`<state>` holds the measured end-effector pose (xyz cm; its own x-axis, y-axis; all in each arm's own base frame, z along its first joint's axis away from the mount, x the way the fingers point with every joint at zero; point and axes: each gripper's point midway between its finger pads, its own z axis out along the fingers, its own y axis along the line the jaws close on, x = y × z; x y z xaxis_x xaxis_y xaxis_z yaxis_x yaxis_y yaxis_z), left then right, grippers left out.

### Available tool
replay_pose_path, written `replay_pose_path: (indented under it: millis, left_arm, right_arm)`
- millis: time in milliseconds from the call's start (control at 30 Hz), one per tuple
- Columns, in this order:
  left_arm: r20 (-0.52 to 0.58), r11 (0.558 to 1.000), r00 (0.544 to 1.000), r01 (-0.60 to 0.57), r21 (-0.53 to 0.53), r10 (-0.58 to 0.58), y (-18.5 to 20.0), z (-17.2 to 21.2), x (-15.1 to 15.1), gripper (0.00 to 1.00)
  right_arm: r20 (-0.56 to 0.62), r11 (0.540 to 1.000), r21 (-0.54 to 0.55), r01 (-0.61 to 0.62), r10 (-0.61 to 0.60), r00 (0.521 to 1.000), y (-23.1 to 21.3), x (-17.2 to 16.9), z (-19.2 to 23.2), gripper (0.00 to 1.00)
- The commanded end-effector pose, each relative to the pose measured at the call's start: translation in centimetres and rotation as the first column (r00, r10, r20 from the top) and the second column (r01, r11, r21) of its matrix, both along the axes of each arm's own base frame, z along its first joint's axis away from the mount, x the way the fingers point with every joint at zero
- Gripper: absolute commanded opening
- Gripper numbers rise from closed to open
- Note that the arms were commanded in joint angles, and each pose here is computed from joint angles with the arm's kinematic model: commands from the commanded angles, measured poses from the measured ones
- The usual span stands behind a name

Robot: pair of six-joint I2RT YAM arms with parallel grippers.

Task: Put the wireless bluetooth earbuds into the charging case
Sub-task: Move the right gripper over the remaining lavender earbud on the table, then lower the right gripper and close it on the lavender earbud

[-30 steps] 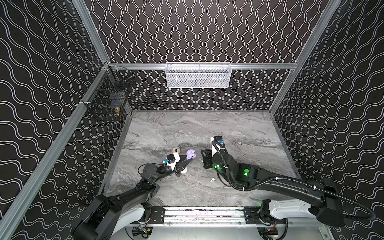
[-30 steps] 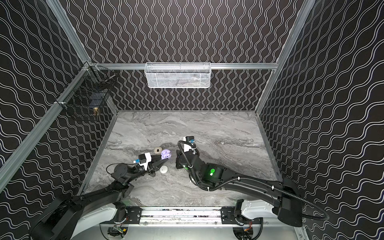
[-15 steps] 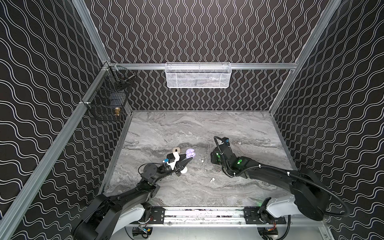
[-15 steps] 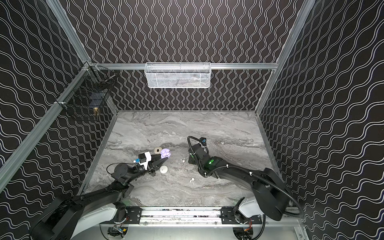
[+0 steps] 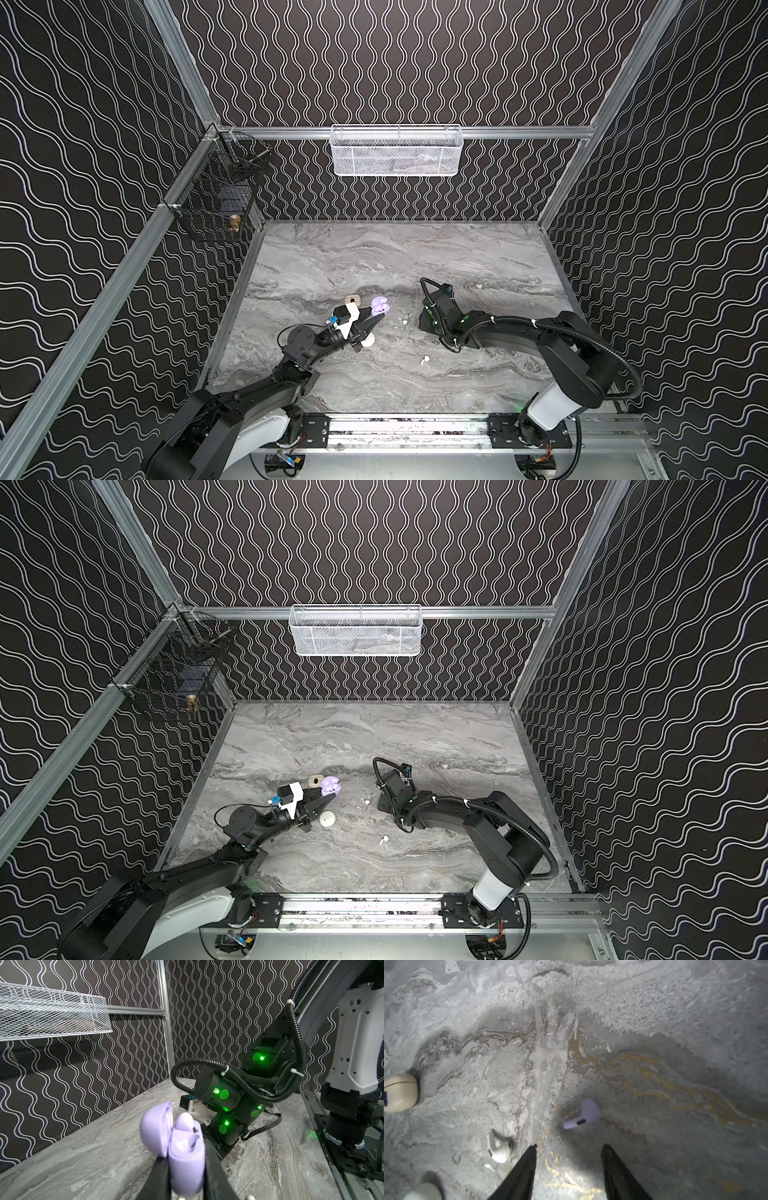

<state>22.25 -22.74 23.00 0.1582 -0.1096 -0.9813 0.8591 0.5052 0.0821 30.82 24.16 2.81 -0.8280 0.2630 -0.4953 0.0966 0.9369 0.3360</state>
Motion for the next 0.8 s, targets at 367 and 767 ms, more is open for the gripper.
replay_pose_path:
  millis: [367, 767]
  left_arm:
    - [0.033, 1.000, 0.999, -0.003, -0.014, 0.004, 0.1, 1.0, 0.0, 0.00]
    - [0.037, 1.000, 0.999, -0.005, -0.017, 0.006, 0.1, 1.0, 0.0, 0.00]
  right_arm:
    - [-0.010, 0.998, -0.064, -0.001, 0.000, 1.000, 0.3, 2.1, -0.9, 0.53]
    - [-0.004, 0.988, -0.156, 0.008, -0.009, 1.000, -1.1, 1.9, -0.8, 0.52]
